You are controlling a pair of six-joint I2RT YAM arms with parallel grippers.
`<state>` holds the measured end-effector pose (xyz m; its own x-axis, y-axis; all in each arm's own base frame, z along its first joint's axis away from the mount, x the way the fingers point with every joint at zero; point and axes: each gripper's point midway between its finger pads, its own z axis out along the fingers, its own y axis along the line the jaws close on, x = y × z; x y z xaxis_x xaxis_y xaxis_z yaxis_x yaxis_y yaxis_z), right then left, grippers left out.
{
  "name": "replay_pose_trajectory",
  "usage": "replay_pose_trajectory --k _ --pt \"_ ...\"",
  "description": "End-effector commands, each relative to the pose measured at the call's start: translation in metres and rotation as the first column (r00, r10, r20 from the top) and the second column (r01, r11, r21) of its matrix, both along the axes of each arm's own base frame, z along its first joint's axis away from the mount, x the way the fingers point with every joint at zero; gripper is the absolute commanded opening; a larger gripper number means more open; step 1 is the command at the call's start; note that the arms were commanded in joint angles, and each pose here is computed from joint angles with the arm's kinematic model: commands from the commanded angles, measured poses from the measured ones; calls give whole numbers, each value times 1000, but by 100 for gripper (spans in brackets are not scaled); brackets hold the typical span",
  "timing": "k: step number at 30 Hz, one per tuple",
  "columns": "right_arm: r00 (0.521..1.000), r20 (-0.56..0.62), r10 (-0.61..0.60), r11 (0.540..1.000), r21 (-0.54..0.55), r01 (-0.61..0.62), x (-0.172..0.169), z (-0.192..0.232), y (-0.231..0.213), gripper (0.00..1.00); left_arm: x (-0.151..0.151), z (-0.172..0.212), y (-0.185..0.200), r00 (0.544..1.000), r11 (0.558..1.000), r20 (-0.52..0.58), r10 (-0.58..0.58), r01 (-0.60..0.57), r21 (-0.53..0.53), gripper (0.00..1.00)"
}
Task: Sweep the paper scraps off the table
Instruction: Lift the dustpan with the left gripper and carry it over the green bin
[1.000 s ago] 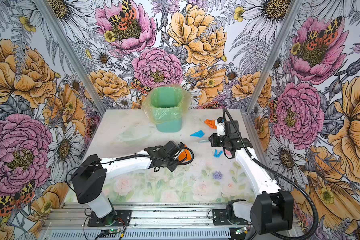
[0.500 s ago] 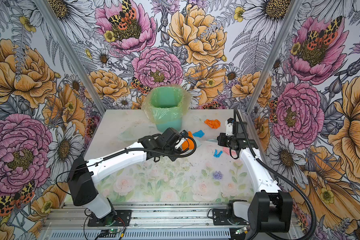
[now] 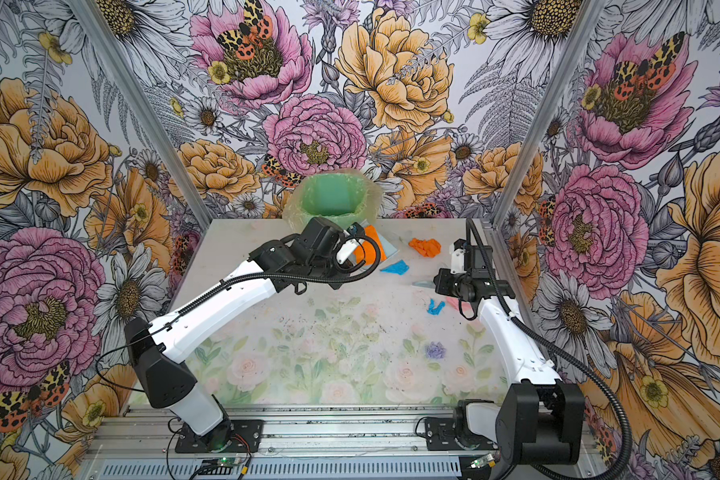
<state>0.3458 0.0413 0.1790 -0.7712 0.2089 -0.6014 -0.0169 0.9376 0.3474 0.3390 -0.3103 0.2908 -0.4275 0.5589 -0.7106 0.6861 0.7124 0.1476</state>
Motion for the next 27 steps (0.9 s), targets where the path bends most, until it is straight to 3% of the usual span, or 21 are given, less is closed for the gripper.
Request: replay_pose_trajectory --k 1,13,27 --pt "1000 -5 -20 1000 9 20 -2 -3 -3 0 16 17 9 1000 999 9 13 -13 -37 0" --pt "999 1 -50 999 10 50 -8 -2 -6 0 84 59 27 990 970 16 140 -134 -205 0" --pt "998 4 -60 998 5 60 -9 -2 -7 0 130 62 36 975 884 -155 159 -211 -417 0"
